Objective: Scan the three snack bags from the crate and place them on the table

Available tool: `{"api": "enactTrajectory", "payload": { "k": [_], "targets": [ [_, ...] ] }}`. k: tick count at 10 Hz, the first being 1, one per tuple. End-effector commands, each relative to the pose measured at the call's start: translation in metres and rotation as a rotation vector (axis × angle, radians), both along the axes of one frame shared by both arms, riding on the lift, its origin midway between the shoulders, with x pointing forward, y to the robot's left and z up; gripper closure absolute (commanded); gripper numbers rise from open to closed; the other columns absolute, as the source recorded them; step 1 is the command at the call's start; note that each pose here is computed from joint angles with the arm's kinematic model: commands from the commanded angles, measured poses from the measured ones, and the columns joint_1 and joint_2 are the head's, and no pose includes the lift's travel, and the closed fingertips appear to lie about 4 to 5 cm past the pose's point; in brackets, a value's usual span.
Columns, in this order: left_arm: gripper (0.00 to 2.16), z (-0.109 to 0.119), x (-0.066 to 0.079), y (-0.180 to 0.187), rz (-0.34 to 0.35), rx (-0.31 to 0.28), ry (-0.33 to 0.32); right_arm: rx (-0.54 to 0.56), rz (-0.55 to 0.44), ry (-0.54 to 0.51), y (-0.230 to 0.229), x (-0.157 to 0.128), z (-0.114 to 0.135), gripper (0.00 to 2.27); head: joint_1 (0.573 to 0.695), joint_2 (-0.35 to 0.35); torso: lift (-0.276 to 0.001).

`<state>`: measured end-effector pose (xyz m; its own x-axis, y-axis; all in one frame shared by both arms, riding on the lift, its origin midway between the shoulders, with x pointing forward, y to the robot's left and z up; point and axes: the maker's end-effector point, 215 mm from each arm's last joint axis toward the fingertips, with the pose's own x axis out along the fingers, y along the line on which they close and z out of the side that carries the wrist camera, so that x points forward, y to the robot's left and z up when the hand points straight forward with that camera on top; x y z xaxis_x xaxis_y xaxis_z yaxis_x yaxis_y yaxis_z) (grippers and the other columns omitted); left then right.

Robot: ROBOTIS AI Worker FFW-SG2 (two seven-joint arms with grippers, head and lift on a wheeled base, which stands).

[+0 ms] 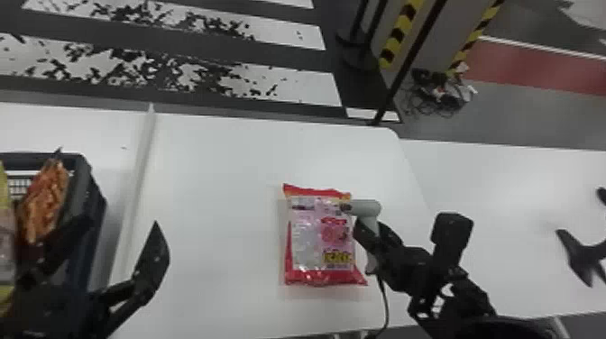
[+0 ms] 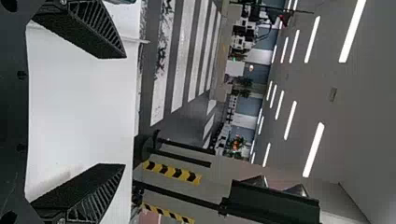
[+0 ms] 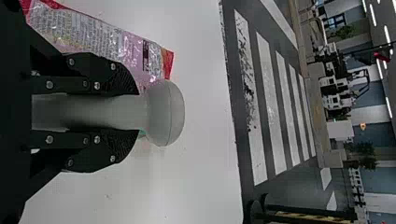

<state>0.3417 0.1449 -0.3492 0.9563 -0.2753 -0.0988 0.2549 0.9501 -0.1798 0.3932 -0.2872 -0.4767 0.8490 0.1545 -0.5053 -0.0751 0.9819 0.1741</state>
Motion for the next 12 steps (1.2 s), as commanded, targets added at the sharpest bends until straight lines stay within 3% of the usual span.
{"api": "enactTrajectory", "payload": {
  "k": [1, 7, 9, 12],
  "targets": [
    [0.03, -0.001, -0.001, 0.000, -0.001, 0.001, 0.003, -0.005, 0.008, -0.002, 0.010, 0.005, -0.010, 2.25, 0.695, -0.226, -0.062],
    [0.03, -0.016, -0.005, 0.002, 0.001, 0.009, 0.029, -0.021, 0.025, 0.025, 0.020, 0.011, -0.037, 2.25, 0.695, -0.190, -0.062],
    [0.03, -0.016, -0.004, 0.004, 0.005, 0.011, 0.030, -0.028, 0.016, 0.016, 0.012, 0.012, -0.033, 2.25, 0.695, -0.187, -0.062],
    [0.03, -0.014, -0.006, 0.005, 0.007, 0.010, 0.027, -0.029, -0.033, -0.035, -0.026, 0.013, -0.002, 2.25, 0.695, -0.205, -0.062]
  ]
}}
